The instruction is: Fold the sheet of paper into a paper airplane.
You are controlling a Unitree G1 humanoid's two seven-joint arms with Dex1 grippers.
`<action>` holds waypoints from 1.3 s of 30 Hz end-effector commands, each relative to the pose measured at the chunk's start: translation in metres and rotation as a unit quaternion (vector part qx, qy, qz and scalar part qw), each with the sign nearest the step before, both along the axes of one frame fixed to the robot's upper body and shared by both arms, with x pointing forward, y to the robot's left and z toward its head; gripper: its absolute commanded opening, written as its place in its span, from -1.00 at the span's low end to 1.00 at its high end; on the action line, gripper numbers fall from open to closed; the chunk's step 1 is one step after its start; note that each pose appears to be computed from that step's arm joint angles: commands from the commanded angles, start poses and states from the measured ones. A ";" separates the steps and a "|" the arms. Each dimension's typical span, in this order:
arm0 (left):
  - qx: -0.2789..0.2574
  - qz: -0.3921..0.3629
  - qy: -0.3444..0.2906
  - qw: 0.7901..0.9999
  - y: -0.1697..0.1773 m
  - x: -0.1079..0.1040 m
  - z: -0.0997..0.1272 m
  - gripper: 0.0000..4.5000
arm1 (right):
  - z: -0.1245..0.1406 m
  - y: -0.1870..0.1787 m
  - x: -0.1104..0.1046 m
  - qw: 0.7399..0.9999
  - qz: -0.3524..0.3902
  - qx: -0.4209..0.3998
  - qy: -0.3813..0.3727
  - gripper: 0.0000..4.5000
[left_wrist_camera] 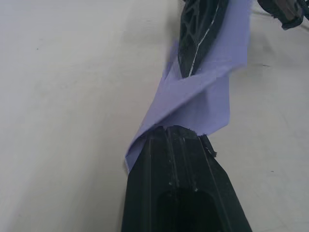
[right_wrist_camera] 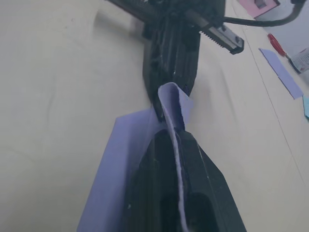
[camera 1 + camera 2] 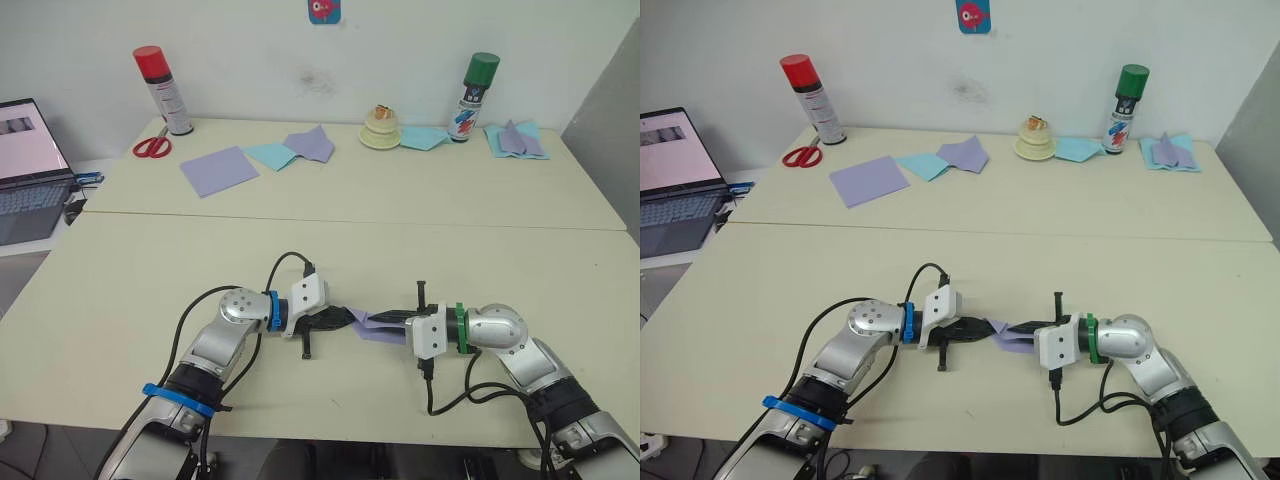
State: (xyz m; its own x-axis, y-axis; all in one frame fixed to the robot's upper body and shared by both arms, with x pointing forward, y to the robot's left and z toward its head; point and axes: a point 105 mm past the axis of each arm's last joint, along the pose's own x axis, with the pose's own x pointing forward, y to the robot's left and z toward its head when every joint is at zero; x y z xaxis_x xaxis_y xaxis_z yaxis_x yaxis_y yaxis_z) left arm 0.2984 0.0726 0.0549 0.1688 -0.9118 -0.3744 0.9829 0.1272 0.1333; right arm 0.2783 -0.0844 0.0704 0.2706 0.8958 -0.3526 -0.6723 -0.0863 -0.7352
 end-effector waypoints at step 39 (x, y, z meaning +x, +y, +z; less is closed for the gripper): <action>0.075 0.011 0.068 0.995 0.036 -0.018 -0.039 -1.00 | -0.039 -0.010 0.007 0.996 0.006 -0.090 0.000 -0.98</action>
